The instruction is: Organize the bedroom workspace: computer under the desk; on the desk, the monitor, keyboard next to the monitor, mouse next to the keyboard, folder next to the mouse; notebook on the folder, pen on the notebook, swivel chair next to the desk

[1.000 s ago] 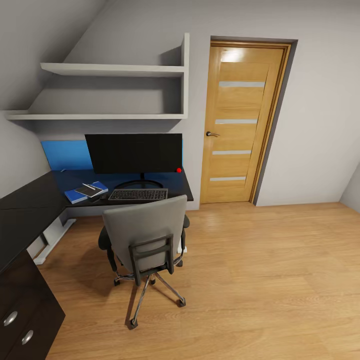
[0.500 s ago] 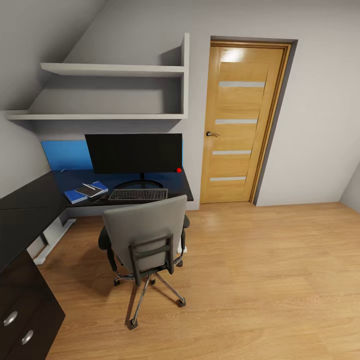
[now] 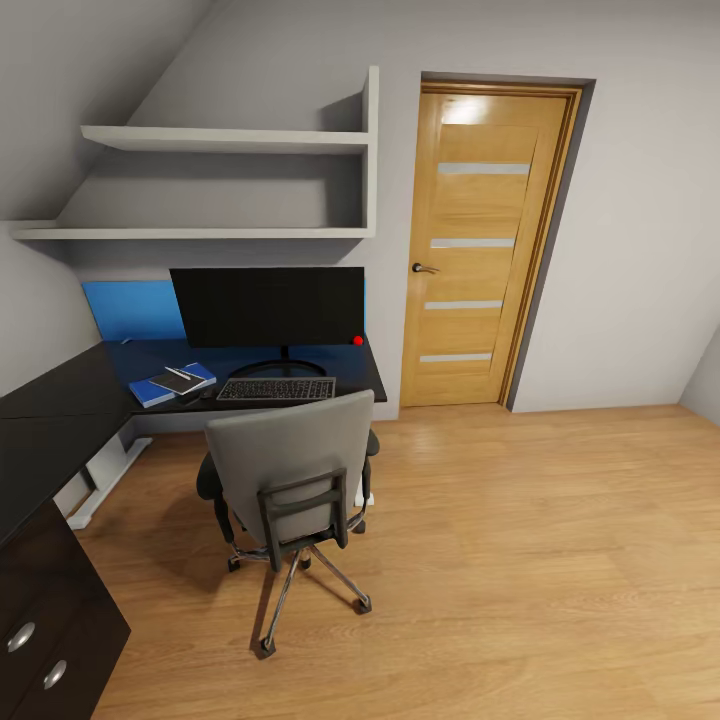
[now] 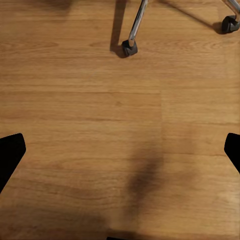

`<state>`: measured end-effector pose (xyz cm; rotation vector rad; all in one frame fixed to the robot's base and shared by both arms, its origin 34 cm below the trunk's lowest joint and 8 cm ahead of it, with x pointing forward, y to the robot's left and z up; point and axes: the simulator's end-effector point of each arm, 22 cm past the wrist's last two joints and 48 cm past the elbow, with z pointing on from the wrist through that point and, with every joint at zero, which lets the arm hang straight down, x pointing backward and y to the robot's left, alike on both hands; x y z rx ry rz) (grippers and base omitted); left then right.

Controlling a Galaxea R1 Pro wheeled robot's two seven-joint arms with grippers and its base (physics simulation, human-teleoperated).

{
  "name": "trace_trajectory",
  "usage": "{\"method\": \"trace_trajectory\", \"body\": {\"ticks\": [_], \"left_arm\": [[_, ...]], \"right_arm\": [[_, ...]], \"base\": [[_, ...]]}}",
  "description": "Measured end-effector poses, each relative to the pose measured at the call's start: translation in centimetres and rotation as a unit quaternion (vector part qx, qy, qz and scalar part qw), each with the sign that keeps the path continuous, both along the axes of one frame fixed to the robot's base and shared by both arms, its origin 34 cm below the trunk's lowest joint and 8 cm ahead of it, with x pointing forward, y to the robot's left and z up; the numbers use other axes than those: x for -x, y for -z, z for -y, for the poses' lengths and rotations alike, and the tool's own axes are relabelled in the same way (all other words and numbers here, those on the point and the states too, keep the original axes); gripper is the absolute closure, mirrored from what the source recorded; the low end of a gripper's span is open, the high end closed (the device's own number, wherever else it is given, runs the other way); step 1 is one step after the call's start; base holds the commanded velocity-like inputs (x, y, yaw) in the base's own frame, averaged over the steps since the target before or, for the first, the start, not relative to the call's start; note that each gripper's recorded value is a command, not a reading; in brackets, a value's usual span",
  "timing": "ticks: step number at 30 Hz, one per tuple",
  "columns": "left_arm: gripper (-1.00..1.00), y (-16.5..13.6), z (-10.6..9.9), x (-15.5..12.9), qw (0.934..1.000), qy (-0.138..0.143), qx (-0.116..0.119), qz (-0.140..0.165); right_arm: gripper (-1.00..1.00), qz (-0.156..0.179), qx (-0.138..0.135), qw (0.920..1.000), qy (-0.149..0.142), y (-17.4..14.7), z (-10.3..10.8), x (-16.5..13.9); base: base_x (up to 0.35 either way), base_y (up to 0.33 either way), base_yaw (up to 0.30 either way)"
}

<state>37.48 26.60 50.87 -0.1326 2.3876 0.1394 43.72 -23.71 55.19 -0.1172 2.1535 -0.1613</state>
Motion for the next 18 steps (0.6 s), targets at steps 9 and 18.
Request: {"method": "trace_trajectory", "body": {"ticks": [9, 18], "left_arm": [[-1.00, 0.00, 0.01, 0.00, 1.0000, 0.000, 0.000, 0.000], [-1.00, 0.00, 0.00, 0.00, 1.0000, 0.000, 0.000, 0.000]], "right_arm": [[-1.00, 0.000, 0.000, 1.0000, 0.000, 0.00, 0.00, 0.00], [-1.00, 0.000, 0.000, 1.0000, 0.000, -0.01, 0.00, -0.01]], "base": [[0.000, 0.000, 0.000], [0.000, 0.000, 0.000]]}}
